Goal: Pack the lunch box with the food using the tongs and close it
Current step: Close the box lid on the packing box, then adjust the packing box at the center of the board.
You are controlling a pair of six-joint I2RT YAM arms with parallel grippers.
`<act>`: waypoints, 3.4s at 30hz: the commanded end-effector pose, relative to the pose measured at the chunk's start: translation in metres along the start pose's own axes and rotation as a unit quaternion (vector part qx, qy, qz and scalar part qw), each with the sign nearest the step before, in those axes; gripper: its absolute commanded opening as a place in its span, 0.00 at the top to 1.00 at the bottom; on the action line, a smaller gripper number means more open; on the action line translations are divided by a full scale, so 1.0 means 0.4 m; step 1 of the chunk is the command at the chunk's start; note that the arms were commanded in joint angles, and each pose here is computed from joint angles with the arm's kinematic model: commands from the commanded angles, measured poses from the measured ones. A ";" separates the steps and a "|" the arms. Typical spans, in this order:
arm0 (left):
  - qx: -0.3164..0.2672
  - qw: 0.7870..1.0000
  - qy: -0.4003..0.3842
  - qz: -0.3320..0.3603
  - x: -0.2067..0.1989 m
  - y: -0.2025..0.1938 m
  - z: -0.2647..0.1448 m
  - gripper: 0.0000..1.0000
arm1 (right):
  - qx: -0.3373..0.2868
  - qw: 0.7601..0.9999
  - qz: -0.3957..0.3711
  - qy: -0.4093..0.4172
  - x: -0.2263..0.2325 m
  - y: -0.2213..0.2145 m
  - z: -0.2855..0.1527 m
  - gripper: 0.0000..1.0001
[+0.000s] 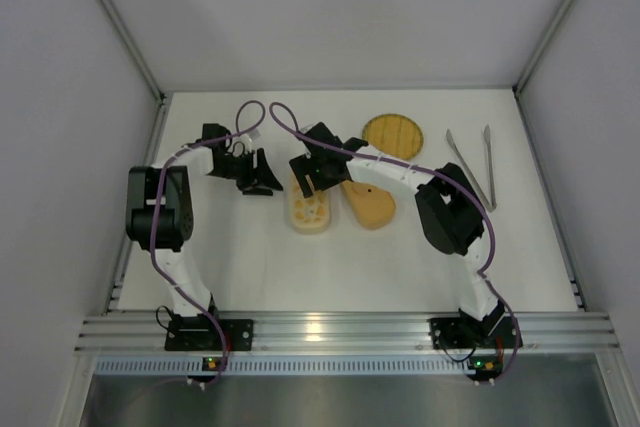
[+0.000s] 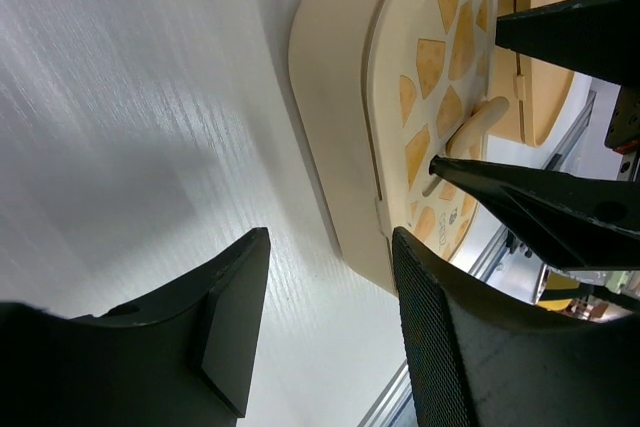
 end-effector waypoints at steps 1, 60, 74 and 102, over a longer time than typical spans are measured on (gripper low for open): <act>-0.020 0.998 0.006 0.056 -0.029 0.017 -0.035 0.43 | 0.038 0.999 -0.005 -0.009 -0.011 -0.046 0.017 0.19; 0.180 0.749 -0.008 0.638 -0.186 0.005 0.169 0.04 | -0.139 0.972 0.163 0.099 -0.492 0.127 -0.440 0.01; 0.217 0.735 -0.003 0.642 -0.151 -0.083 0.189 0.06 | -0.052 0.976 0.213 0.003 -0.586 0.019 -0.289 0.07; 0.208 0.744 -0.002 0.635 -0.169 -0.069 0.185 0.06 | 0.032 0.993 0.105 0.040 -0.404 -0.129 -0.070 0.20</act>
Point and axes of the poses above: each gripper's point midway between its finger pads, its own z axis out along the fingers, its own x axis along the line the jaws close on, y = z × x, the point moved 5 cm from there along -z, back along the fingers, and after that the axes turned 13 degrees about z, right-handed, at the moved point
